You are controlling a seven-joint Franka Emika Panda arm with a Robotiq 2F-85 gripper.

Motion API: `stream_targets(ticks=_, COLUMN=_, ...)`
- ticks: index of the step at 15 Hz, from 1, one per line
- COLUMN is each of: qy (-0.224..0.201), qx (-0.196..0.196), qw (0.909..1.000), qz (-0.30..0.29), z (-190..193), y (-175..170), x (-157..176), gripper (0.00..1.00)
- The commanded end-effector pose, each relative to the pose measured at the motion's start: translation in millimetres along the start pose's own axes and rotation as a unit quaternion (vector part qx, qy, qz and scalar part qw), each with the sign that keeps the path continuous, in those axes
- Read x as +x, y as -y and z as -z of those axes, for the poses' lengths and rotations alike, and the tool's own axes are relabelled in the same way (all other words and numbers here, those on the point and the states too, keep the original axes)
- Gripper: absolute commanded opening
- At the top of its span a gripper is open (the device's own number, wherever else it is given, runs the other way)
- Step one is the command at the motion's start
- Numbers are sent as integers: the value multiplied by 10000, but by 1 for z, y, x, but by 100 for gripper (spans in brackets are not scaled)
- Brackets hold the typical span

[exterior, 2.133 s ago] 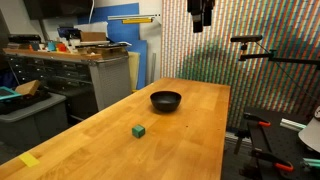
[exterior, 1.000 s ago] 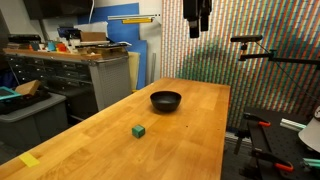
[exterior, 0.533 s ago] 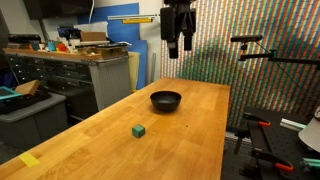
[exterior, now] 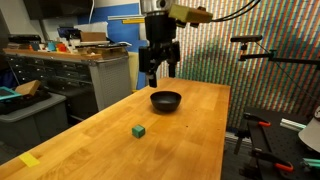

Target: Put the green block in the bowl

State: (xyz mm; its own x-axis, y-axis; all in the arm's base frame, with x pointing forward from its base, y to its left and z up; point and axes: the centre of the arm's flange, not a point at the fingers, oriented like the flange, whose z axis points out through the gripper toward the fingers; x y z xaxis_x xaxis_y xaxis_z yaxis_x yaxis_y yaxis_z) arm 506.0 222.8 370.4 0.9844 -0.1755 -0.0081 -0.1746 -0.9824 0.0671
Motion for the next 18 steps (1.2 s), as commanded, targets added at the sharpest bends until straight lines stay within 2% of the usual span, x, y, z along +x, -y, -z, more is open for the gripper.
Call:
stream_targets(ticks=1, qy=-35, qx=103, qw=9997, qz=-205, z=-24, y=14, x=35, gripper=100)
stream_targets(ticks=8, qy=69, qx=102, qw=9996, qz=-256, z=-84, y=27, x=69, gripper=100)
stream_targets(ticks=18, qy=72, qx=29, qw=9995, qz=-299, z=-165, y=22, x=103, gripper=100)
